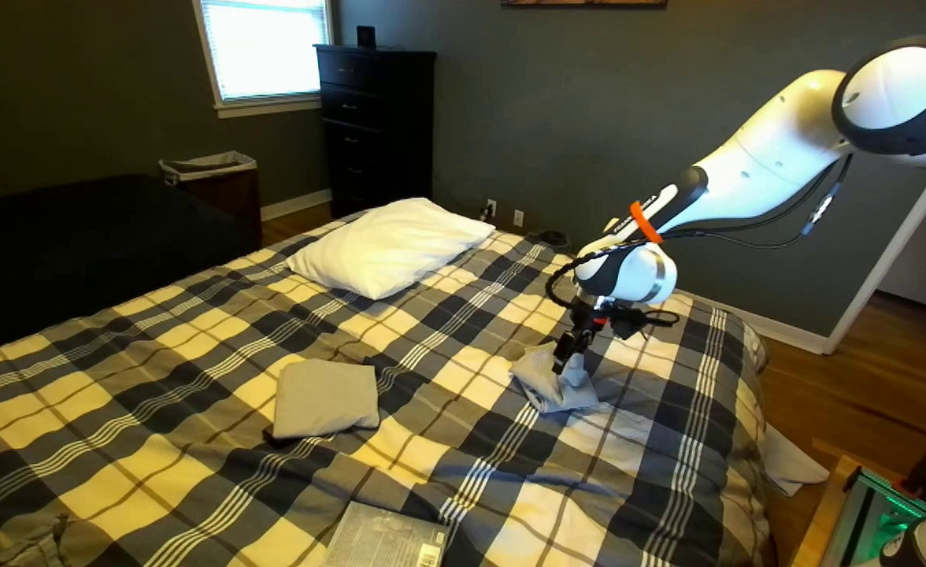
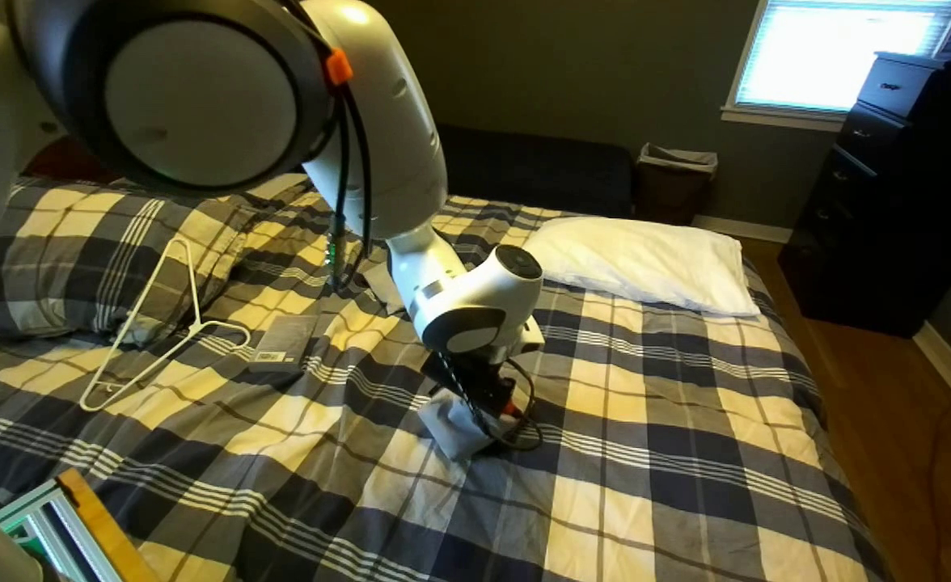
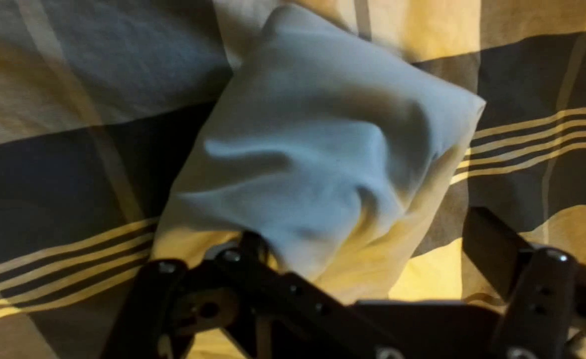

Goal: Fold the towel on the bed

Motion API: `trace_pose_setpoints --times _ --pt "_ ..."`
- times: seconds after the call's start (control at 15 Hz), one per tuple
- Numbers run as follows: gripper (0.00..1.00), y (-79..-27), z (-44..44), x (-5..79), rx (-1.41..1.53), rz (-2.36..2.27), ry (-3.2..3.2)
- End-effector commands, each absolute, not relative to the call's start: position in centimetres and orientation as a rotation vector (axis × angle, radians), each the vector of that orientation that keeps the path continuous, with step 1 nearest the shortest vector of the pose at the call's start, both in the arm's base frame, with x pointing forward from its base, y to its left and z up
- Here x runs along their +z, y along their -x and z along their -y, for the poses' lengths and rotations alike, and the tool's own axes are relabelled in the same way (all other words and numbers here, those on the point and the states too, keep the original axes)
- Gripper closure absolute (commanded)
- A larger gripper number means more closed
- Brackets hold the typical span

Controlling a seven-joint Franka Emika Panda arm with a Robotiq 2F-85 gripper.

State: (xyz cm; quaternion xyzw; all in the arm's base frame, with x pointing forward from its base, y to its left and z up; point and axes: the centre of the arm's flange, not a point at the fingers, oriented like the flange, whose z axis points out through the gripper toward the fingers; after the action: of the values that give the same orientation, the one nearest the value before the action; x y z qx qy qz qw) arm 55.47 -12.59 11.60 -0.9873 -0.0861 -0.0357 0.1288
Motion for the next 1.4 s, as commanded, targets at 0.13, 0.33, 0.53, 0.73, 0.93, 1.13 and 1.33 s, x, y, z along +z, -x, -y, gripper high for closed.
trace_pose_setpoints --times 0.13,0.33,0.53,0.73,0.93,1.13,1.33 --pt "0.00 -49.1 13.0 16.2 -0.538 0.284 2.869" --pt "0.00 -49.4 12.1 17.0 -0.564 0.247 2.865" --pt "0.00 -47.7 12.0 16.7 -0.402 0.058 2.931" --pt "0.00 -47.0 13.0 15.4 -0.339 -0.034 2.938" --pt "0.00 -48.2 13.3 14.3 -0.355 -0.007 2.912" --pt "0.00 -49.8 13.3 13.1 -0.340 -0.002 2.897" --pt "0.00 -52.0 13.5 11.5 -0.358 0.003 2.880"
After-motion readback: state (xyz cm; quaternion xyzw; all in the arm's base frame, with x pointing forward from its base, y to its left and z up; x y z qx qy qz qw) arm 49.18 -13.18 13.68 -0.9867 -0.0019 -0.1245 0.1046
